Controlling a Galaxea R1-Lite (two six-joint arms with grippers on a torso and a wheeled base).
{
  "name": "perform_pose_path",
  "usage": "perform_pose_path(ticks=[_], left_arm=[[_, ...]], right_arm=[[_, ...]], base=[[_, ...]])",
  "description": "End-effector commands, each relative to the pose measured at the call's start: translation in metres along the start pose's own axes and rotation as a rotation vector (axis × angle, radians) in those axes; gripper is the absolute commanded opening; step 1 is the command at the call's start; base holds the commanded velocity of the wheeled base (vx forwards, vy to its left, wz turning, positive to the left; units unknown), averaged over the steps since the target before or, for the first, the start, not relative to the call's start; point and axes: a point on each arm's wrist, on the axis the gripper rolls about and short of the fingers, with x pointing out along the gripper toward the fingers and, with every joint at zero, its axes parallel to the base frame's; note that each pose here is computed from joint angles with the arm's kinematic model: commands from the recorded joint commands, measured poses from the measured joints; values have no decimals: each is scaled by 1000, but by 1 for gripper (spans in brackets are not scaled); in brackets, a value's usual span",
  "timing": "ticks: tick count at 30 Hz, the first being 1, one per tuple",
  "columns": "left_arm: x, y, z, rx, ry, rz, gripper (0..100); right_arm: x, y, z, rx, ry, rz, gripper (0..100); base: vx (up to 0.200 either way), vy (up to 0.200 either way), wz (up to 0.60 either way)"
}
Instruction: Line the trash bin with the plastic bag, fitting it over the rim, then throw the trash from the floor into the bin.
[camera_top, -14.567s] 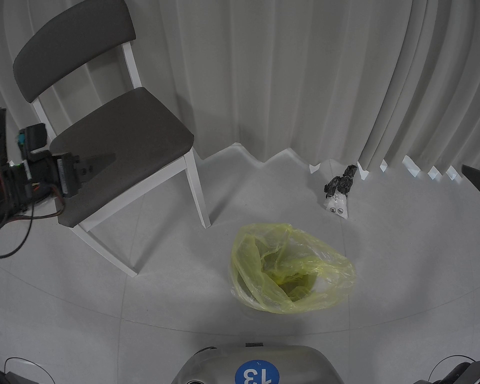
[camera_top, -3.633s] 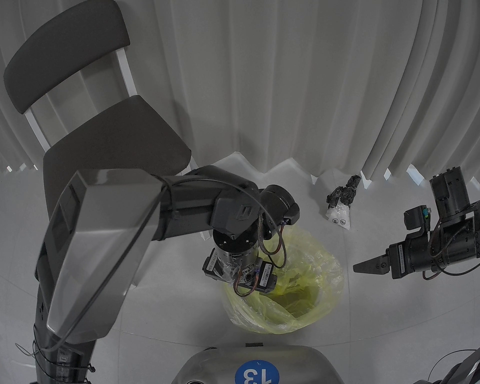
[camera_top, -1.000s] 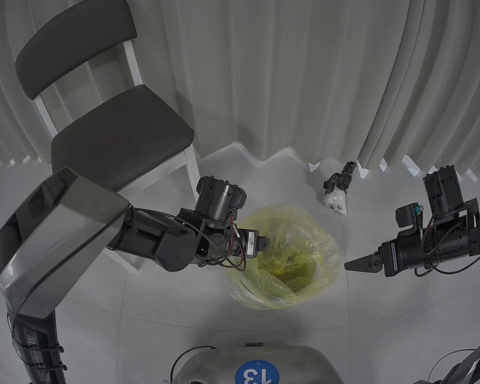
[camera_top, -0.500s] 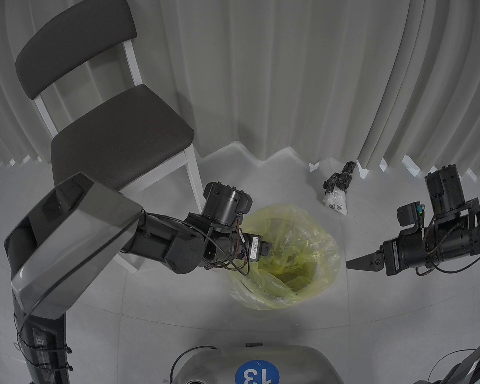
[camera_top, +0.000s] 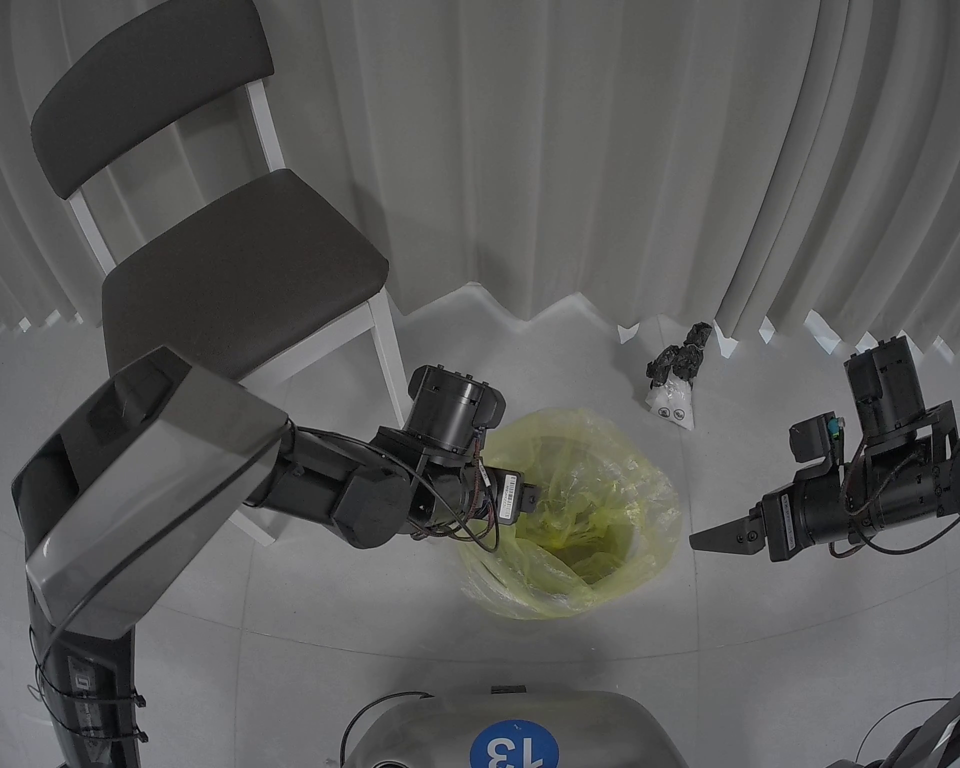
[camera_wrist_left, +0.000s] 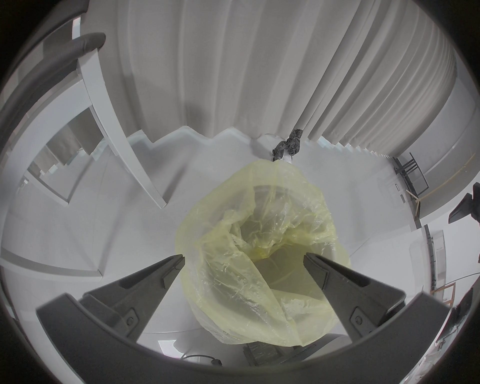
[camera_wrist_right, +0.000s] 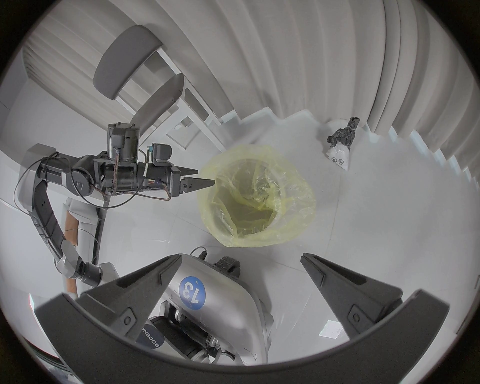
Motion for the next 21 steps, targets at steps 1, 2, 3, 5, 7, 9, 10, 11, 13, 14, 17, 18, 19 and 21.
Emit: perform_pose_path(ticks=[1, 2, 3, 5, 7, 9, 10, 11, 13, 14, 17, 18, 19, 21], left_arm=[[12, 2, -5, -2, 15, 10, 100], [16, 4, -7, -3, 22, 14, 100], [20, 5, -6, -4, 19, 16, 100], [23, 6, -5, -6, 11, 18, 100], [30, 5, -5, -5, 10, 18, 100], [35, 5, -4, -5, 5, 15, 100], [36, 4, -4, -6, 2, 16, 100], [37, 4, -3, -7, 1, 16, 100], [37, 4, -3, -7, 2, 16, 100], [37, 5, -4, -7, 4, 21, 100], [37, 6, -5, -6, 4, 33, 100], [37, 6, -5, -6, 3, 39, 100], [37, 6, -4, -6, 0, 44, 100], [37, 5, -4, -5, 1, 49, 100]], right_arm=[[3, 1, 0, -3, 7, 4, 100], [5, 0, 1, -4, 9, 3, 100], [6, 0, 2, -6, 6, 4, 100], [7, 0, 3, -9, -6, 5, 100], [7, 0, 4, -11, -15, 6, 100], [7, 0, 3, -10, -11, 6, 100], [7, 0, 2, -10, -9, 5, 100], [7, 0, 2, -9, -8, 5, 100], [7, 0, 2, -8, -8, 5, 100], [8, 0, 1, -6, -5, 4, 100], [7, 0, 1, -6, -5, 4, 100], [8, -1, 1, -6, -4, 4, 100], [8, -1, 1, -4, -4, 4, 100], [8, -1, 1, -4, -4, 4, 100]], base=[[0, 0, 0], [0, 0, 0], [0, 0, 0], [0, 0, 0], [0, 0, 0], [0, 0, 0], [0, 0, 0], [0, 0, 0], [0, 0, 0], [0, 0, 0], [0, 0, 0], [0, 0, 0], [0, 0, 0], [0, 0, 0]])
